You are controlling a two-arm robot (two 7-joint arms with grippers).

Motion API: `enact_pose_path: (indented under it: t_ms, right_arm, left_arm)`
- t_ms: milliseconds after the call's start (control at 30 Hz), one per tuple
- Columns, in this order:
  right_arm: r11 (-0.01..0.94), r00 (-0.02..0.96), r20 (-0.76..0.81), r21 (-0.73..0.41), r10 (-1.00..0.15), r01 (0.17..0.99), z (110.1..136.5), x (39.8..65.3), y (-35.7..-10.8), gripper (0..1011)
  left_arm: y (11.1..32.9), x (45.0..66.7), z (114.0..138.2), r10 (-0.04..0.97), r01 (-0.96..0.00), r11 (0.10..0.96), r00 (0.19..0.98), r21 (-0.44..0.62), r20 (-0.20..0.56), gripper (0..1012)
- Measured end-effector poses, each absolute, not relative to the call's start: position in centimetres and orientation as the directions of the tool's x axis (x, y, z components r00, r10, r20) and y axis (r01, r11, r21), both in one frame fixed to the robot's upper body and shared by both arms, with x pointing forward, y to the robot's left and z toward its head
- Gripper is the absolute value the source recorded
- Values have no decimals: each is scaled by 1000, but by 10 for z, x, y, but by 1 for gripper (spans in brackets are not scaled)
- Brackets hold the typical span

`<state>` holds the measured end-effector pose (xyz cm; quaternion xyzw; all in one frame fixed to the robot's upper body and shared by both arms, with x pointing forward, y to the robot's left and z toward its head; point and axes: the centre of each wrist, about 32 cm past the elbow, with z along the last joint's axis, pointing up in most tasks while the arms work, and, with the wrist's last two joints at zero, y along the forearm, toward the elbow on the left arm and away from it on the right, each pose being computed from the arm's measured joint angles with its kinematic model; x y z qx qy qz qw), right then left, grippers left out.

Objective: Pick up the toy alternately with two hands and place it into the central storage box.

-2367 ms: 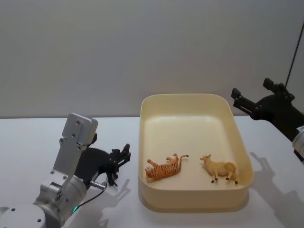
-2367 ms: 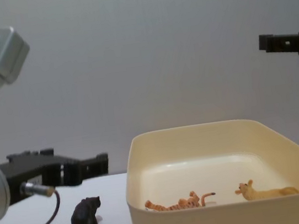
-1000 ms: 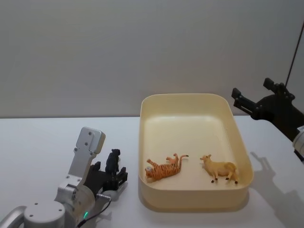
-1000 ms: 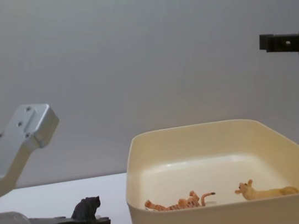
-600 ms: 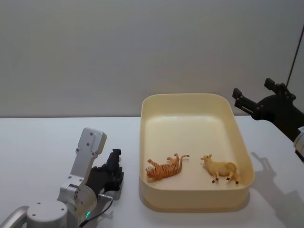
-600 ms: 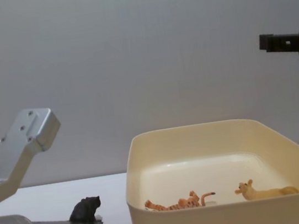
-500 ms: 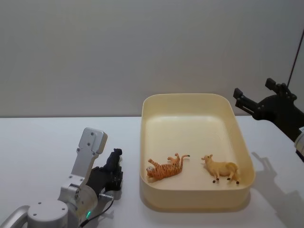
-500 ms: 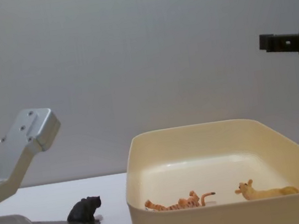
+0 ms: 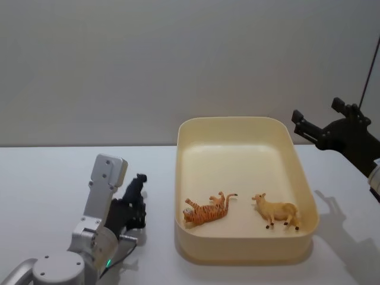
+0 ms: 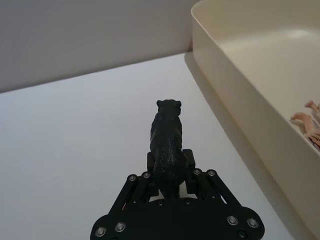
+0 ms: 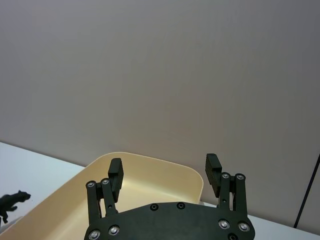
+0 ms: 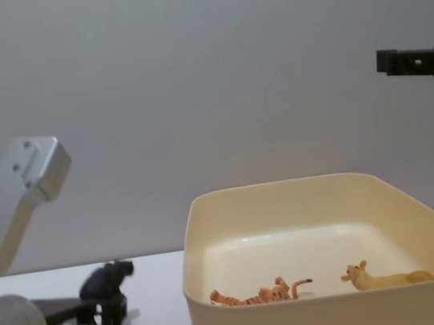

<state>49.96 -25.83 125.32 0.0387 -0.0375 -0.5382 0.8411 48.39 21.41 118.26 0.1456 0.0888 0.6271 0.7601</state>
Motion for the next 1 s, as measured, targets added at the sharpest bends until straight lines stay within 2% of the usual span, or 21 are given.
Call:
enact_pose_path:
  t_ms: [233, 467, 700, 1000]
  right_arm:
    - [418, 418, 21, 105, -908, 902, 1253, 500, -258, 1001]
    - [418, 418, 21, 105, -908, 902, 1253, 500, -258, 1001]
    - [418, 418, 21, 105, -908, 903, 1253, 500, -258, 1001]
    - [418, 418, 21, 105, -908, 903, 1253, 500, -258, 1001]
  left_arm:
    - [212, 481, 1196, 989, -961, 113, 134, 254, 68, 261]
    - [211, 482, 1209, 986, -972, 106, 130, 211, 102, 261]
    - [211, 485, 1224, 971, -969, 149, 180, 196, 154, 261]
    - [207, 496, 1244, 925, -947, 249, 295, 202, 240, 261]
